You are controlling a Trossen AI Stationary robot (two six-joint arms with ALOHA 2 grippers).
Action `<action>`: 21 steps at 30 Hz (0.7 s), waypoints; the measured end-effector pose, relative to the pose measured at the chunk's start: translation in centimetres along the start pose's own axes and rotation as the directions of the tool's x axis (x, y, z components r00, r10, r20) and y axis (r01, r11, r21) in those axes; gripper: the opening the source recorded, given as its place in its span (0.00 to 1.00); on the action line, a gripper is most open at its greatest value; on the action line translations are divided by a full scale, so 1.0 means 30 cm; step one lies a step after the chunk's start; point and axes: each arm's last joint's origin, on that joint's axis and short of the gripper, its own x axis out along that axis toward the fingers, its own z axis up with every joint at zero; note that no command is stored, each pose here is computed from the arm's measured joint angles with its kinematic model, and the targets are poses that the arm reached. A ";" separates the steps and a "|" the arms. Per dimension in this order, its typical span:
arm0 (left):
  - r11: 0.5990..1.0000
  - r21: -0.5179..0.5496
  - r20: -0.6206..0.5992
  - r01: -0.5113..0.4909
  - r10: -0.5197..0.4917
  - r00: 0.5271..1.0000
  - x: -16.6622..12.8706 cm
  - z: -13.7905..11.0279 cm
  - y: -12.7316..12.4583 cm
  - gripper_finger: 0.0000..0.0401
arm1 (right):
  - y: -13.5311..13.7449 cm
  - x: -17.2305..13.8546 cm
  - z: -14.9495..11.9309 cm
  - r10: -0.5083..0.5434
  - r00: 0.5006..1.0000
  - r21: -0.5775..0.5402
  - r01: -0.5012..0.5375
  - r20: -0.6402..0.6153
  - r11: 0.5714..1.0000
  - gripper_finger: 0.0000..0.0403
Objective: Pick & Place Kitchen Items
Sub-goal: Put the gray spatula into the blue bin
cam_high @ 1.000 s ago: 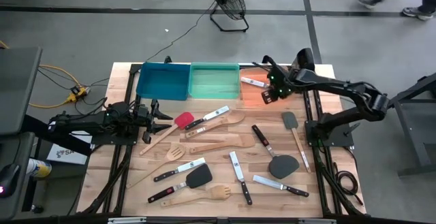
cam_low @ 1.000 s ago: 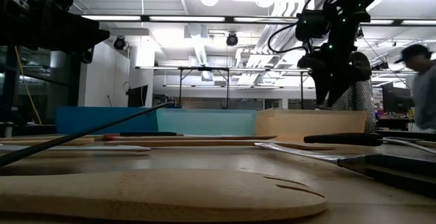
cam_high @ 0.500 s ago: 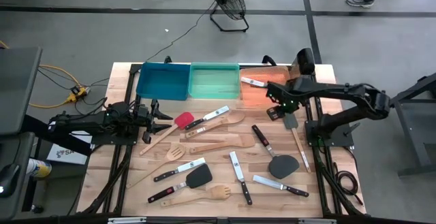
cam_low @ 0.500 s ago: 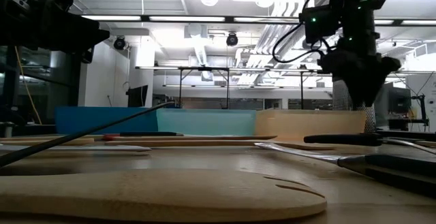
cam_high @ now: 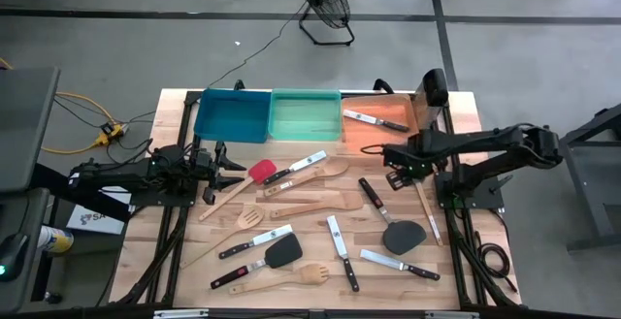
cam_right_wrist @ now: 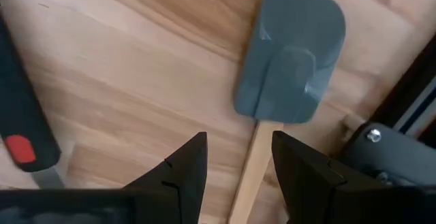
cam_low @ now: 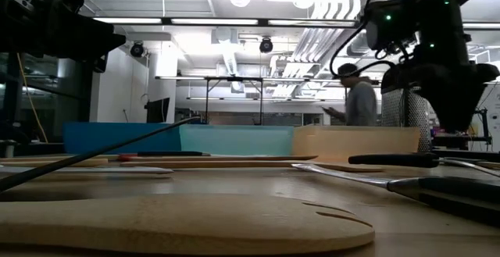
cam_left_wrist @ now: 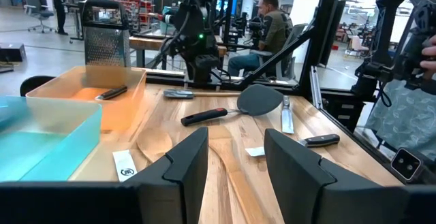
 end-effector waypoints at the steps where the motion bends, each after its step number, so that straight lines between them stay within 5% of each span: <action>1: 1.000 0.000 0.000 0.000 0.000 1.000 0.000 0.000 0.000 0.36 | -0.004 0.006 -0.005 -0.012 1.000 0.008 0.012 -0.008 1.000 0.39; 21: 1.000 0.000 0.000 0.000 0.000 1.000 0.000 0.000 0.000 0.36 | -0.023 0.106 -0.046 -0.042 0.993 0.185 0.063 -0.114 0.981 0.39</action>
